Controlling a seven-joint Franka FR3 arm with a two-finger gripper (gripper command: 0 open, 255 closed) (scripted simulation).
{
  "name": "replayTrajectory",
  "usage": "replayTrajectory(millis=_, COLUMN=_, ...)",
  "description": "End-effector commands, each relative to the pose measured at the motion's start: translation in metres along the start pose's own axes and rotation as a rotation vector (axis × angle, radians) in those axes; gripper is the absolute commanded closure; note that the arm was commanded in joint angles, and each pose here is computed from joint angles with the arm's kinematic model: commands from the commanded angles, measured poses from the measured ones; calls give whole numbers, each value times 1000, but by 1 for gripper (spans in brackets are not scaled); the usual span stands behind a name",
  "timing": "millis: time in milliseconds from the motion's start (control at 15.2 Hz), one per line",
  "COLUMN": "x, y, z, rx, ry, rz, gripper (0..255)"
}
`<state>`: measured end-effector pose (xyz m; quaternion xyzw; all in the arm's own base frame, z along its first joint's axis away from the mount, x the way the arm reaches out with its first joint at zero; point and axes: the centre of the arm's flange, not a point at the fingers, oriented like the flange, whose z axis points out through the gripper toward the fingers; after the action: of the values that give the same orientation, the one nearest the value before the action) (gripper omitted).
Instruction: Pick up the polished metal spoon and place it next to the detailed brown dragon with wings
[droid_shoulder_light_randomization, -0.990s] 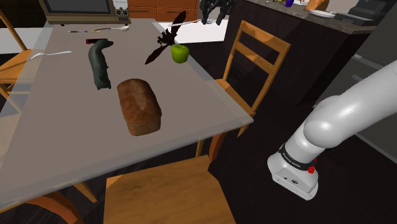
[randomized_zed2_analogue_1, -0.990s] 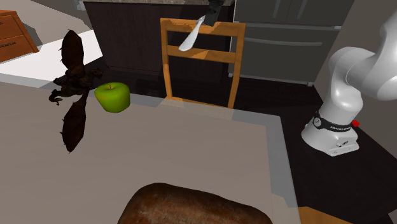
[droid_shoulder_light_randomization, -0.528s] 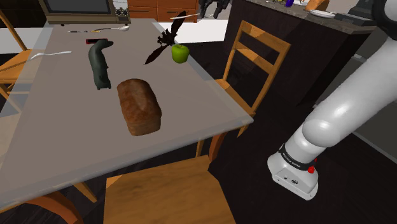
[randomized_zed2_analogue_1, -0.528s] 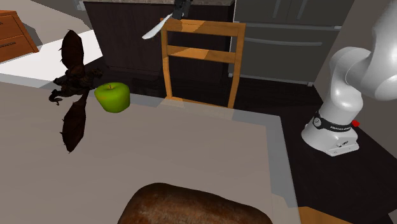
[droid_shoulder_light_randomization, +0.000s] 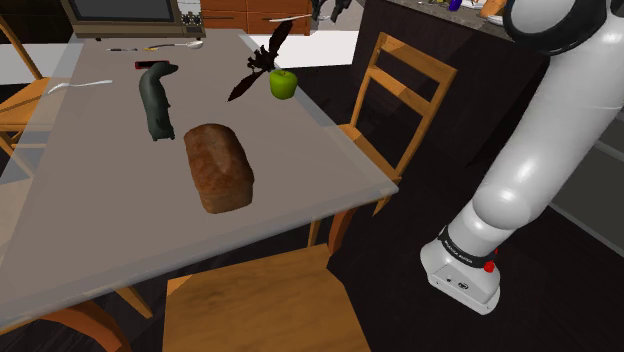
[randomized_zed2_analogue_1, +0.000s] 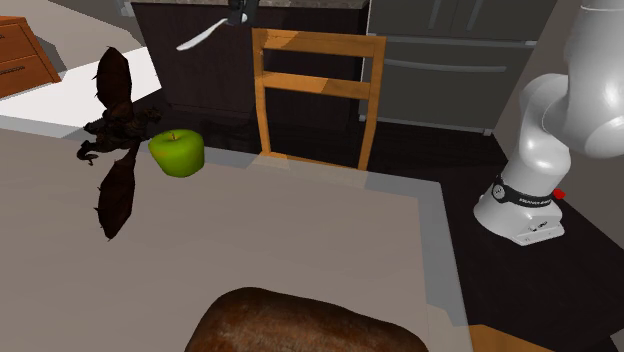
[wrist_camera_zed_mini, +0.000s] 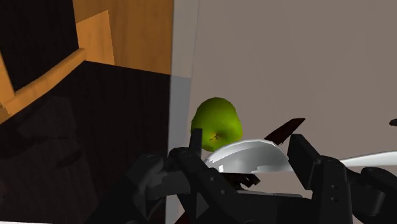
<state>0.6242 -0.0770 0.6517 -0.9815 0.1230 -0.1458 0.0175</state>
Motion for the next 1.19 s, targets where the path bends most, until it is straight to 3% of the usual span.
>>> replayTrajectory(millis=0, x=26, y=14, z=7, rx=0, ry=0, rz=-1, gripper=255)
replayTrajectory(millis=264, x=78, y=42, z=20, rx=0, ry=0, rz=-1, gripper=255)
replayTrajectory(millis=1122, x=59, y=47, z=86, rx=0, ry=0, rz=-1, gripper=255)
